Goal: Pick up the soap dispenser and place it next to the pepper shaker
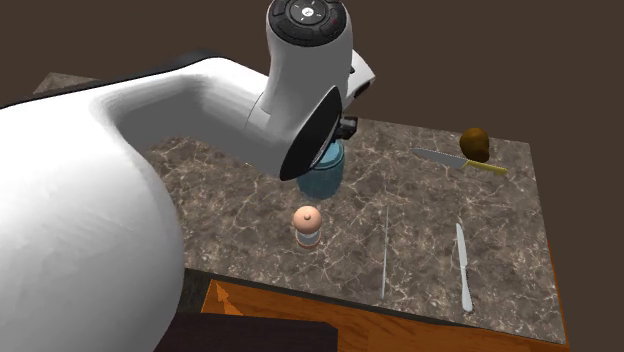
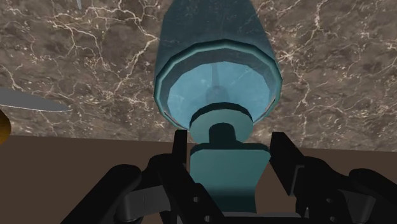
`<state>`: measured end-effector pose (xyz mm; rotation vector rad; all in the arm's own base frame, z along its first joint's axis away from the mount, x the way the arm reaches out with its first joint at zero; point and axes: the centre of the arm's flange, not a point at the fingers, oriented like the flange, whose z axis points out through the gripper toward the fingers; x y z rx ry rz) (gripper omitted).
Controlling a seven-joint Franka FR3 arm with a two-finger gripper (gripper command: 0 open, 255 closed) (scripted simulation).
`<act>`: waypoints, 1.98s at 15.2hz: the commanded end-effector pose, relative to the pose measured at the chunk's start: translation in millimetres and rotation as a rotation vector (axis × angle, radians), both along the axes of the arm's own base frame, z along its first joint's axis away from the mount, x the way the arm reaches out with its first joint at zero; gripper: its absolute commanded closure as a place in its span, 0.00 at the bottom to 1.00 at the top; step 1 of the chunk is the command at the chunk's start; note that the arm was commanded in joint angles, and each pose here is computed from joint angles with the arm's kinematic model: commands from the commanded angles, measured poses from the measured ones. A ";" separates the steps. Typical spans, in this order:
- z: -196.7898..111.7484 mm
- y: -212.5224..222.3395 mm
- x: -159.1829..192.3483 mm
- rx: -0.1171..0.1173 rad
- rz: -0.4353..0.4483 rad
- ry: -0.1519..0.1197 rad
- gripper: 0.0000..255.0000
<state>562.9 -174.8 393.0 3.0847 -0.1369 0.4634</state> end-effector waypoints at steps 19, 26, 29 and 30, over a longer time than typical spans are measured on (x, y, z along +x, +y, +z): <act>105.7 -0.1 0.0 0.000 0.000 -0.001 1.00; 142.7 -0.1 0.0 0.000 0.000 -0.001 1.00; 158.5 -0.1 0.0 0.000 0.000 -0.001 1.00; 163.8 -0.1 0.0 0.000 0.000 -0.001 1.00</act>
